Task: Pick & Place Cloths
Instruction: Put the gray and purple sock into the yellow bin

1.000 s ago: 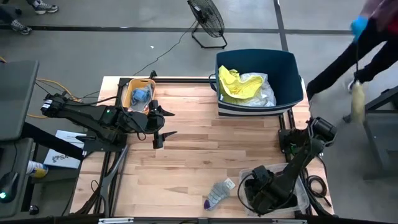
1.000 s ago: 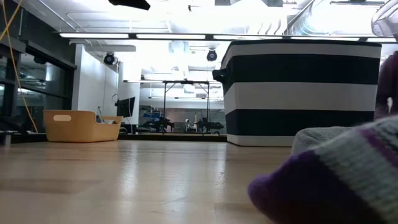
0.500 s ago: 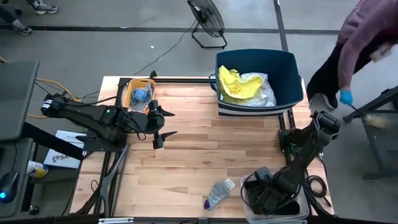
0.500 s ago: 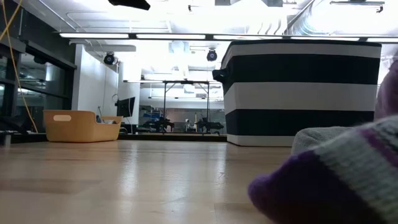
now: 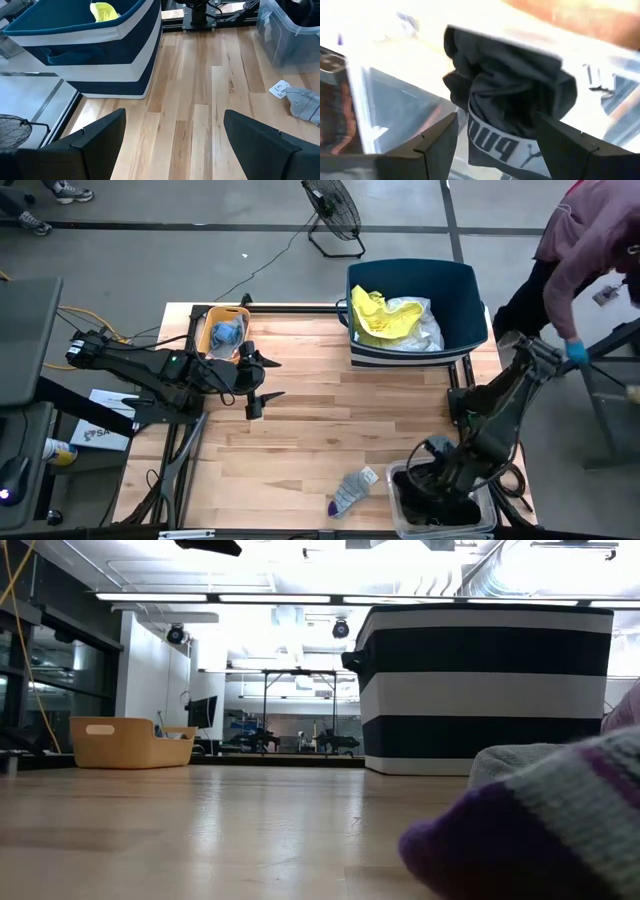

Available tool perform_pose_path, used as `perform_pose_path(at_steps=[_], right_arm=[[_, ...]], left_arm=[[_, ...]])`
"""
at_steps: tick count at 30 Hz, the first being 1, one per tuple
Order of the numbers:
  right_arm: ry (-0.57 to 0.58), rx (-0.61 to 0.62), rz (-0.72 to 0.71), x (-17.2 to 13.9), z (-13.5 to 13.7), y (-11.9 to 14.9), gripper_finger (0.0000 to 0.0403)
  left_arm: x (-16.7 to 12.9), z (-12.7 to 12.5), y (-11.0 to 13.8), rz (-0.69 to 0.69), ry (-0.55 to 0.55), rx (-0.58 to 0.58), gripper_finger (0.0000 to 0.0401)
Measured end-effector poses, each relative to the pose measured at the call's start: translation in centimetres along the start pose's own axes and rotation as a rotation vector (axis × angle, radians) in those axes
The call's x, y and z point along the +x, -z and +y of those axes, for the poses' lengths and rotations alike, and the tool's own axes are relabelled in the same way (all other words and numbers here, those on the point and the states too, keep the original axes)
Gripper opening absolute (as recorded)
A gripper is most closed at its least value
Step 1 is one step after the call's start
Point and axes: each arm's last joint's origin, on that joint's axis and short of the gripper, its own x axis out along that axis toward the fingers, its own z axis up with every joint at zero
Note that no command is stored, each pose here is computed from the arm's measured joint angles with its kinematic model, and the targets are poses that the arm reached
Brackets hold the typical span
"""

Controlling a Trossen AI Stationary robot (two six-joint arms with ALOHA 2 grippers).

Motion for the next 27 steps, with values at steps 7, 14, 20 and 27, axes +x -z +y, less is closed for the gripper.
perform_pose_path(at_steps=[7, 14, 20, 27], right_arm=[[-0.085, -0.048, -0.135, -3.2, -1.9, -1.6, 0.0247], [-0.115, -0.131, -0.318, -4.4, -2.8, -2.9, 0.0246], [-0.114, -0.213, -0.444, -4.6, -2.5, -4.0, 0.0246], [-0.113, -0.309, -0.571, -4.8, -1.9, -5.2, 0.0246]], left_arm=[[0.3, -0.3, 0.1, 0.015, 0.052, 0.005, 0.0328], [2.2, -1.4, 0.4, 0.059, 0.091, 0.007, 0.0328], [5.2, -3.2, 1.3, 0.135, 0.187, 0.05, 0.0328], [8.9, -5.8, 2.3, 0.165, 0.416, 0.124, 0.0328]])
